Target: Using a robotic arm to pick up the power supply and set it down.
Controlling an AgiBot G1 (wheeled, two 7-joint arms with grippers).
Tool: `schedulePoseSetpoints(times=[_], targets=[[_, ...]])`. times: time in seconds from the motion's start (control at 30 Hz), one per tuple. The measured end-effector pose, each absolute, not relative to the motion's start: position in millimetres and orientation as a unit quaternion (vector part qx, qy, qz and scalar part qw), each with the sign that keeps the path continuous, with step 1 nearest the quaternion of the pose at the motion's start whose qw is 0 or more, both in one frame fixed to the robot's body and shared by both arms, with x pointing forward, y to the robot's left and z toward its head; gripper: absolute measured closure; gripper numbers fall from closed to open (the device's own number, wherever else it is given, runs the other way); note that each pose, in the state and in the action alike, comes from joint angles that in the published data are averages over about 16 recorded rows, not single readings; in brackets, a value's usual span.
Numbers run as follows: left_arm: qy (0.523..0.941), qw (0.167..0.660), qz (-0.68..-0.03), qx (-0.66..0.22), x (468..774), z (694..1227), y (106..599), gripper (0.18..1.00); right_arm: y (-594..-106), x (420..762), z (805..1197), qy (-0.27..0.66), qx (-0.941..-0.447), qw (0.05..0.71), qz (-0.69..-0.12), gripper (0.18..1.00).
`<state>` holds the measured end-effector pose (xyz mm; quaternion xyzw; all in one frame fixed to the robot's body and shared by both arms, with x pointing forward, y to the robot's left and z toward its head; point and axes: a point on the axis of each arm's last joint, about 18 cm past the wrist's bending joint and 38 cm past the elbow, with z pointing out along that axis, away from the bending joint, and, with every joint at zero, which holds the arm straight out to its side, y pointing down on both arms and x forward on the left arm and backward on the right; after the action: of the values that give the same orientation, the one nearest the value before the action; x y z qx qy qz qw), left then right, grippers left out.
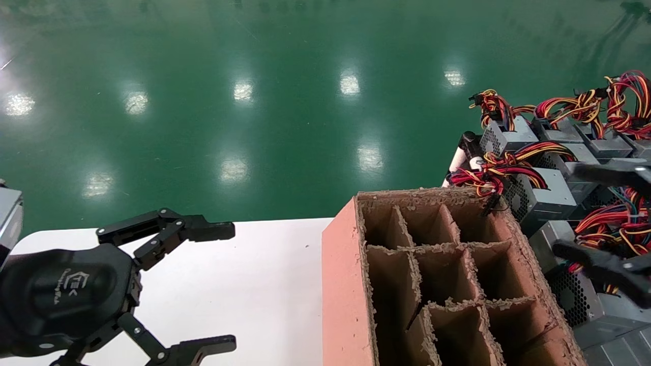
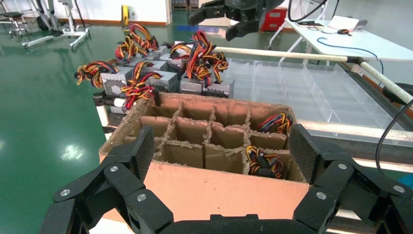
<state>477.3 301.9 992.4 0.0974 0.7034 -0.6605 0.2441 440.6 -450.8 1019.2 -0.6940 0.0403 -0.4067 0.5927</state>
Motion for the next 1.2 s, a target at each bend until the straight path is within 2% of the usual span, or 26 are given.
schedulePoseSetpoints(times=[0.57, 1.2], targets=[[0.703, 0.244, -0.66, 0.097, 477, 992, 302, 0.184, -377, 463, 1018, -0.045, -0.718, 0.615, -0.322, 0.179], [0.703, 0.244, -0.66, 0.097, 477, 992, 302, 0.184, -319, 473, 1003, -0.098, -0.715, 0.642, -0.259, 0.179]])
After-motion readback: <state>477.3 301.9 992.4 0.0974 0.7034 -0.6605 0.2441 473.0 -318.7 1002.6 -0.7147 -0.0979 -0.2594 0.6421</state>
